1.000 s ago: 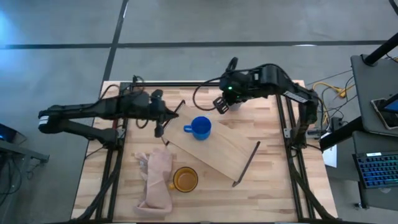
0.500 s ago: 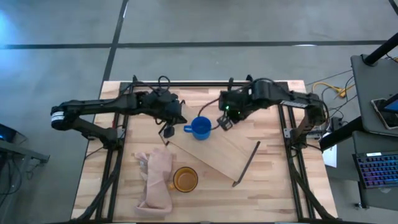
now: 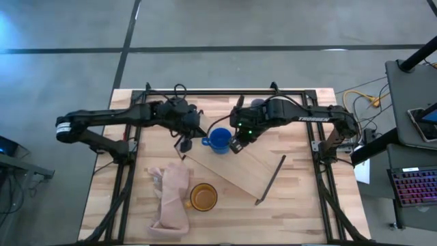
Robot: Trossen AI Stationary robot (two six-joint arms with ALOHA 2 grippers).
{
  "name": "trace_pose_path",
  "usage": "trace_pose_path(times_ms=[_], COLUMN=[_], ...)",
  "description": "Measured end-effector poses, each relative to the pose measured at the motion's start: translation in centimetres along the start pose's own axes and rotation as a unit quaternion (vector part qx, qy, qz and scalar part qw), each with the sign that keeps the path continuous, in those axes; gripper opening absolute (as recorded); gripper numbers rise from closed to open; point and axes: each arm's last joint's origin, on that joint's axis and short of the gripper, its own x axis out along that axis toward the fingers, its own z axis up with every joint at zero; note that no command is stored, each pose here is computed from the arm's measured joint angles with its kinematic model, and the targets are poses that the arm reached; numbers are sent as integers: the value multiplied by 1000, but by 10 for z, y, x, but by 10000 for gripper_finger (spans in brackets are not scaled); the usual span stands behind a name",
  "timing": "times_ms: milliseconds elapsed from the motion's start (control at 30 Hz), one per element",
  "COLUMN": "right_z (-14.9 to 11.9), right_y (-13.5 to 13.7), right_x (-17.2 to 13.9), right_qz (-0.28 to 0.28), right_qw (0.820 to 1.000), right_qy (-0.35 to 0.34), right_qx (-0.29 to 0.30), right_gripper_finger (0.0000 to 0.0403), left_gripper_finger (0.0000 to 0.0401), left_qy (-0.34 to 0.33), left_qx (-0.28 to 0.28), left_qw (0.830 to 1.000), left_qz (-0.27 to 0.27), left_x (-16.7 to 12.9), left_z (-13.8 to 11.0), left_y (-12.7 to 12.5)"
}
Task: Stack small to large cups/mugs on shelf
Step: Put the blue mug on the shelf
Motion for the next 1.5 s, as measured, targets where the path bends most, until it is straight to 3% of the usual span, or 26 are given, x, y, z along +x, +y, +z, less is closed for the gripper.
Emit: trace_pose_path(times_ms=[233,600,933,1300,1500], right_z=[-1,10,28,34,32], right_y=[3,8,-7,-10,-12], right_x=[1,26,25,21,25], right_qz=[12,23,7,5,-1], right_qw=[1000,999,999,998,998], right_qy=[0,4,-15,-26,-19], right_qx=[0,-39,-46,-55,-56], right_gripper_finger=[11,11,11,11,11], left_gripper_finger=[0,0,0,0,0], left_qy=[14,-15,15,-32,-14], left_qx=[-17,-54,-88,-74,-78], left_qw=[1000,998,996,997,997], left_qz=[-8,-23,-19,13,25], left_x=[16,-6,3,-12,-8], left_z=[-2,4,-12,-3,-12], left_y=[3,-11,-17,-21,-20])
